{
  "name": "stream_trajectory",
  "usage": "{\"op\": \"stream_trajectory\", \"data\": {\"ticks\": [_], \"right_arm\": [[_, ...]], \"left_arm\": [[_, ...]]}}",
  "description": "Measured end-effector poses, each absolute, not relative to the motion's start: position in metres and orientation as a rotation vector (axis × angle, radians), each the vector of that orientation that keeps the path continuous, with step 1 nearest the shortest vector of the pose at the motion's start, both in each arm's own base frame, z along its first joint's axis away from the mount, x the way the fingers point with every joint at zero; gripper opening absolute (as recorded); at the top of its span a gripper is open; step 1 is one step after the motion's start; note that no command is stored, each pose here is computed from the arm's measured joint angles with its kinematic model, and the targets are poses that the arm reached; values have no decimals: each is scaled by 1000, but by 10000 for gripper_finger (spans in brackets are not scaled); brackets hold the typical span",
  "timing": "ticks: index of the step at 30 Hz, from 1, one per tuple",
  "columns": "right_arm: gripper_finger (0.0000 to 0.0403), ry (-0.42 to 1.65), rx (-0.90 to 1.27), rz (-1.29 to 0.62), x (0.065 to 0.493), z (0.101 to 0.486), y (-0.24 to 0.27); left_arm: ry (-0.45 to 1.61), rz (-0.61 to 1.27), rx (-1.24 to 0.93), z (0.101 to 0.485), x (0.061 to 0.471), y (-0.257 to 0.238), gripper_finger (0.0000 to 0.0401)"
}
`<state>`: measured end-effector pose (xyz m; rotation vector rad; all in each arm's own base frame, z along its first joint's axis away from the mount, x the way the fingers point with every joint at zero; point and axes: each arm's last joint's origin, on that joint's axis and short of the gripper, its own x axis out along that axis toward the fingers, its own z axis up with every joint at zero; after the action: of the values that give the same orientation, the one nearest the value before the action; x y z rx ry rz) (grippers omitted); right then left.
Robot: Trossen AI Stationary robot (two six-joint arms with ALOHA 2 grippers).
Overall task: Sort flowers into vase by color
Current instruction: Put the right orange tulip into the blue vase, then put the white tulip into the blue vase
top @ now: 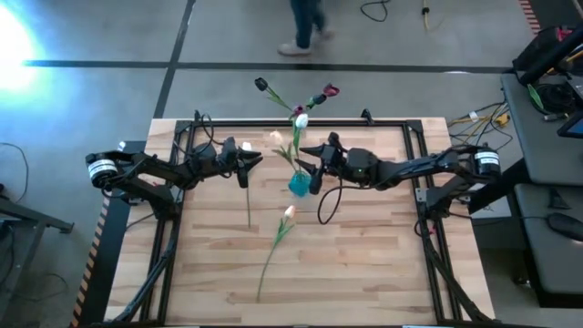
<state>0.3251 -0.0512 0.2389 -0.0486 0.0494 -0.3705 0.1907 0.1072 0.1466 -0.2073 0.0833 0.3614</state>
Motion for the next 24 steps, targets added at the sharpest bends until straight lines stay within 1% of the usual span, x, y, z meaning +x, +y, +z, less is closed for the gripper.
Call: {"op": "stream_trajectory", "data": {"ticks": [3, 8, 13, 20, 24], "right_arm": [[173, 63, -58, -357, 320, 246, -49], [170, 84, -93, -338, 307, 262, -41], [167, 119, -108, -321, 292, 276, -35], [167, 209, -116, -322, 277, 279, -34], [167, 249, -113, -320, 275, 276, -33]], "left_arm": [[79, 378, -215, 147, 191, 108, 75], [68, 388, -305, 146, 190, 109, 75], [142, 405, -397, 141, 192, 110, 75], [413, 506, -494, 136, 199, 116, 75], [659, 604, -591, 140, 203, 120, 75]]}}
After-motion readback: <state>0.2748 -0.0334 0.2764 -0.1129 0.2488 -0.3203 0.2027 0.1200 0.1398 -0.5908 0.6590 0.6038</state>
